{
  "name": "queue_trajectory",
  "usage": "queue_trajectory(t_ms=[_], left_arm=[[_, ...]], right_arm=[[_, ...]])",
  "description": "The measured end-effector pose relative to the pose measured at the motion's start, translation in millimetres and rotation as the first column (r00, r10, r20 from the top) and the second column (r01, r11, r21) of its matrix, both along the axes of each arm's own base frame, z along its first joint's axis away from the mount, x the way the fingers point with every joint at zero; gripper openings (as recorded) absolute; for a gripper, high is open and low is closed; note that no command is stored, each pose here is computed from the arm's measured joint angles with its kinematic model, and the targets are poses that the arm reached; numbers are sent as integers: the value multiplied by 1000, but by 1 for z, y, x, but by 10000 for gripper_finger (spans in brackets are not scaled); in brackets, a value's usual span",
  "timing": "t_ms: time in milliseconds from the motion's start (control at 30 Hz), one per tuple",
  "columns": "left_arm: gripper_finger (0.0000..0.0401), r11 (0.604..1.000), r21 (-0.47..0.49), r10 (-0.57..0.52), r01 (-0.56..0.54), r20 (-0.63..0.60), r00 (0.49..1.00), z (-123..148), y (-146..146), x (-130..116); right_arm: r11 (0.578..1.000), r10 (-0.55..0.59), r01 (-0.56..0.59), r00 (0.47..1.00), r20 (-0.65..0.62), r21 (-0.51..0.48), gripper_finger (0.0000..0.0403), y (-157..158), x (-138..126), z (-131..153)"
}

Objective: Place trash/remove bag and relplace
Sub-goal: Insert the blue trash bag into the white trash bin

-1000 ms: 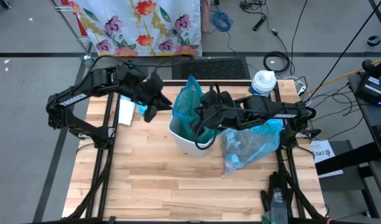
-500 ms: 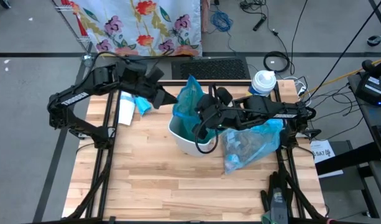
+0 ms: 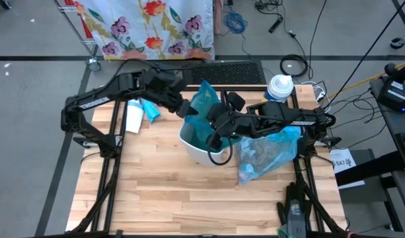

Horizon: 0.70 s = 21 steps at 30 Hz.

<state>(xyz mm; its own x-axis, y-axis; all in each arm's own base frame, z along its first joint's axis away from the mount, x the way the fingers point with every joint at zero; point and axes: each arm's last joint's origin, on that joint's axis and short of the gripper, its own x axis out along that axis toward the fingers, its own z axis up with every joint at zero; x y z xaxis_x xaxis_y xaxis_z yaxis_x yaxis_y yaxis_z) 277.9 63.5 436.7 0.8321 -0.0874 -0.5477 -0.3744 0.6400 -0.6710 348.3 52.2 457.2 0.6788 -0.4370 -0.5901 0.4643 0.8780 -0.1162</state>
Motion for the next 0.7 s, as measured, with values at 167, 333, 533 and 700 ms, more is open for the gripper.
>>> queue_trajectory(t_ms=[167, 333, 533, 700], left_arm=[[128, 991, 50, 126, -122, -82, 989, 9, -2, -29], [128, 990, 35, 142, -139, -81, 987, 13, -5, -31], [128, 995, -1, 101, -101, -107, 989, 6, -4, -20], [127, 997, -15, 70, -71, -78, 994, 5, -6, -13]], right_arm=[[1000, 1, -1, 1000, -5, -1, 0, 0, 0, 0], [1000, 7, -7, 1000, -9, -7, 0, 0, 0, 0], [1000, 2, -2, 1000, -5, -1, 0, 0, 0, 0], [1000, -4, 4, 1000, 1, 6, 0, 0, 0, 0]])
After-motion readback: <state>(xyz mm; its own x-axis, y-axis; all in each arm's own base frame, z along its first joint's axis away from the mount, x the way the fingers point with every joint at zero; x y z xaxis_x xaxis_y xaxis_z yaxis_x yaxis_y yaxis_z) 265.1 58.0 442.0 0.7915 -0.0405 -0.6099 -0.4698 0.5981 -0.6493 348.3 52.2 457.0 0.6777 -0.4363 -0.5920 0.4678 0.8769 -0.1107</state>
